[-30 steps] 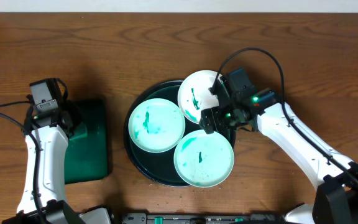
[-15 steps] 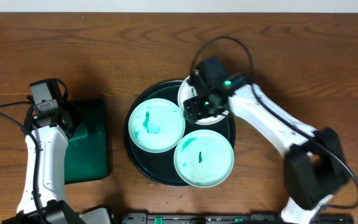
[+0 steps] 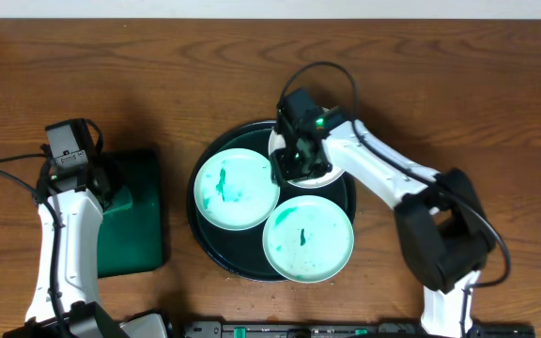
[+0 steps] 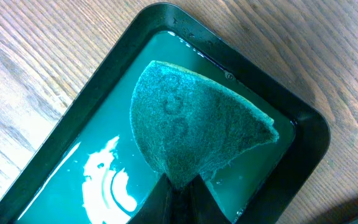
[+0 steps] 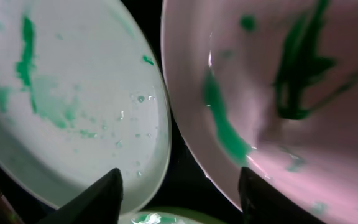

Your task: Clean dirty plates on tray and stack at the side

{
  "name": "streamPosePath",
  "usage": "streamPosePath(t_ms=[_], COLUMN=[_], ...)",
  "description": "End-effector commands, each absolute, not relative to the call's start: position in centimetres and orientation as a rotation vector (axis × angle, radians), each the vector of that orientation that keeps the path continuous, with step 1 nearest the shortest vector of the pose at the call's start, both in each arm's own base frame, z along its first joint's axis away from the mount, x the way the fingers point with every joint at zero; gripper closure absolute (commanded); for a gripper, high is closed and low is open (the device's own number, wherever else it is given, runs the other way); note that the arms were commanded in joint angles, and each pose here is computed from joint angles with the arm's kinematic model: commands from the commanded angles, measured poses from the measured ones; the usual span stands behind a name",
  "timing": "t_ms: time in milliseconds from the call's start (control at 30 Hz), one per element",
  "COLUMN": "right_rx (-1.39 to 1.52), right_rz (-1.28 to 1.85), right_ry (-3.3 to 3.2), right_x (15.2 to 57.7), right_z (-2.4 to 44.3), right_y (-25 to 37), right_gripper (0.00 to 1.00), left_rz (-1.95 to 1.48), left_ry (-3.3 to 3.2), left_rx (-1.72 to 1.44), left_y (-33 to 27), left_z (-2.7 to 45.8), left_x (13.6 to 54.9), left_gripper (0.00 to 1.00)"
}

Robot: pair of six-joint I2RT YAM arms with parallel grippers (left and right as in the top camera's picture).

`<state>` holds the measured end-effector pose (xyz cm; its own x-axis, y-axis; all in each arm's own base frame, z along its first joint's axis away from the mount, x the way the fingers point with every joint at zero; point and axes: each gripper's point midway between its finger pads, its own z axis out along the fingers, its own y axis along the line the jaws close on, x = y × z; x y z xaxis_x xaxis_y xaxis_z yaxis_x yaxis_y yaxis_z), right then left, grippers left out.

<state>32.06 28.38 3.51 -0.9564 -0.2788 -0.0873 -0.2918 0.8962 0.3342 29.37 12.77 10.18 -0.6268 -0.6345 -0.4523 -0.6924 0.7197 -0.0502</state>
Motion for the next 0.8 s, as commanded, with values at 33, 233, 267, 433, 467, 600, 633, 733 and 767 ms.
streamPosePath(t_ms=[33,233,267,433,467,600,633,733,767], right_rx=[-0.471,-0.459,-0.452,-0.442,-0.442,-0.426,-0.418,-0.426,-0.424], right_rz=[0.579,0.581,0.582,0.590,0.592,0.592,0.586,0.558,0.534], right_ry=[3.065,3.071,3.073,3.062,3.060,3.057,3.056,3.050,3.048], right_x=[30.6,30.4,30.4,30.7,30.7,31.2,31.4,32.0,32.3], right_z=[2.5,2.4,2.4,2.5,2.5,2.8,2.9,3.7,4.1], right_y=[30.3,30.6,30.7,30.9,30.9,30.6,30.4,30.1,29.9], right_gripper=[0.45,0.51,0.51,0.53,0.53,0.54,0.55,0.57,0.57], left_rz=[0.201,0.201,0.202,0.202,0.201,0.202,0.202,0.202,0.202], left_ry=[2.468,2.471,2.471,2.471,2.471,2.475,2.475,2.475,2.475], left_rx=[-1.031,-1.032,-1.032,-1.032,-1.032,-1.033,-1.033,-1.033,-1.033], left_y=[13.0,13.0,13.0,13.0,13.0,13.0,13.0,13.0,13.0], left_z=[10.3,10.3,10.3,10.3,10.3,10.3,10.3,10.2,10.2], left_x=[29.2,29.1,29.1,29.1,29.1,29.0,29.0,29.0,29.0], left_gripper=[0.93,0.93,0.93,0.93,0.93,0.93,0.93,0.93,0.93])
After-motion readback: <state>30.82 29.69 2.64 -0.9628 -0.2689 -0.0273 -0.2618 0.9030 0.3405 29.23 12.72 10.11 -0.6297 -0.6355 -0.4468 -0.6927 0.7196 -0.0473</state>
